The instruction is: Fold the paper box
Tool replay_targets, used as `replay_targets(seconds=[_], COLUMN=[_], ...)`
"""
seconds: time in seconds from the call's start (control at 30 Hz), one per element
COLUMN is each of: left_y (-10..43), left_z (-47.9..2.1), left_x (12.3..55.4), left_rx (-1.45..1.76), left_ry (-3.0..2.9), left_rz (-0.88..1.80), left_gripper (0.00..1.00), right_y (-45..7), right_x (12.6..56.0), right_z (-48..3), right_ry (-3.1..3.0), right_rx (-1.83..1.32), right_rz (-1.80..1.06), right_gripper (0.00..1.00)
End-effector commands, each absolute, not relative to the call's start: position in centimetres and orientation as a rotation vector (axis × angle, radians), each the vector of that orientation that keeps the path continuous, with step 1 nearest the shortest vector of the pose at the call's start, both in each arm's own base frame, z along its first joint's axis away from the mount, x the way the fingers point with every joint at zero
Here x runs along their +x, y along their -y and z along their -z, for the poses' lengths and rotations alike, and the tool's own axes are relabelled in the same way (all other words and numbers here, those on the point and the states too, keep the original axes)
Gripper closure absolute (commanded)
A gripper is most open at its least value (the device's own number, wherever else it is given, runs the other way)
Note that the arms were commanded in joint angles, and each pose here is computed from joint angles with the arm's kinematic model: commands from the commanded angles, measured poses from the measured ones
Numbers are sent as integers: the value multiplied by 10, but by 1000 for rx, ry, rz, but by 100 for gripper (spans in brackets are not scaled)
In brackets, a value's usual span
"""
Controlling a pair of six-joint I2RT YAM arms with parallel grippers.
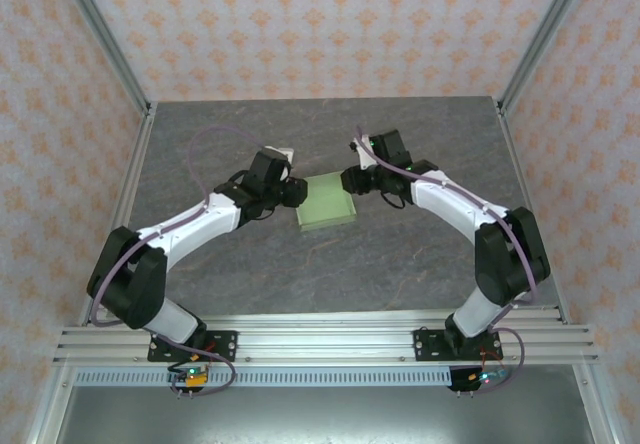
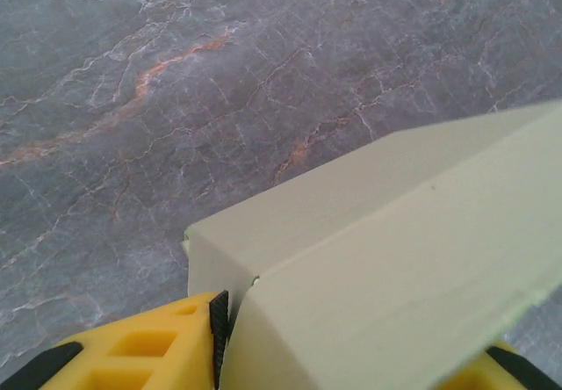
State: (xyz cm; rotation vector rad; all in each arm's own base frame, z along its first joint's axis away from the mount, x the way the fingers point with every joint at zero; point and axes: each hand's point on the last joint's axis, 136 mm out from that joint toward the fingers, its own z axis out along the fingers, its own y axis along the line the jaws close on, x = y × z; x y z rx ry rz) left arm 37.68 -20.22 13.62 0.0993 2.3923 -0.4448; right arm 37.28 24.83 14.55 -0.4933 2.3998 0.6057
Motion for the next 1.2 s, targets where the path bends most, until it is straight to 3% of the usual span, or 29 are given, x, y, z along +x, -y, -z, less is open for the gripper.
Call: replay_targets(seconds=[0.0,0.23,0.37,0.47,0.73,0.87,1.17], left_y=[208,186,173,173,177,173,179], left_z=[-135,-139,-151,-157,-138,-137,-137], left_x=[379,389,391,387,379,385,397], left_rx=[88,71,39,65,51,18,28], left_ry=[-2436,-2467,-2450,-2425,-2473,-2477,-2479], left_rz=[503,534,584,623,663,629,643], left_gripper=[62,59,39,37,39,40,57], right_y=[-252,-231,-216,-213,-235,-239,-255], right_x=[365,360,364,369,386,395,402], right_z=[-158,-164,-171,-168,-148,-144,-150], right_ry=[-2418,-2416,-2389,-2369,-2417,-2430,-2363], right_rx=[-332,-452,-502,-573,-592,-533,-528], right_rz=[-655,-511,-491,-465,-562,-580,-582], right_gripper=[63,50,41,40,43,50,59])
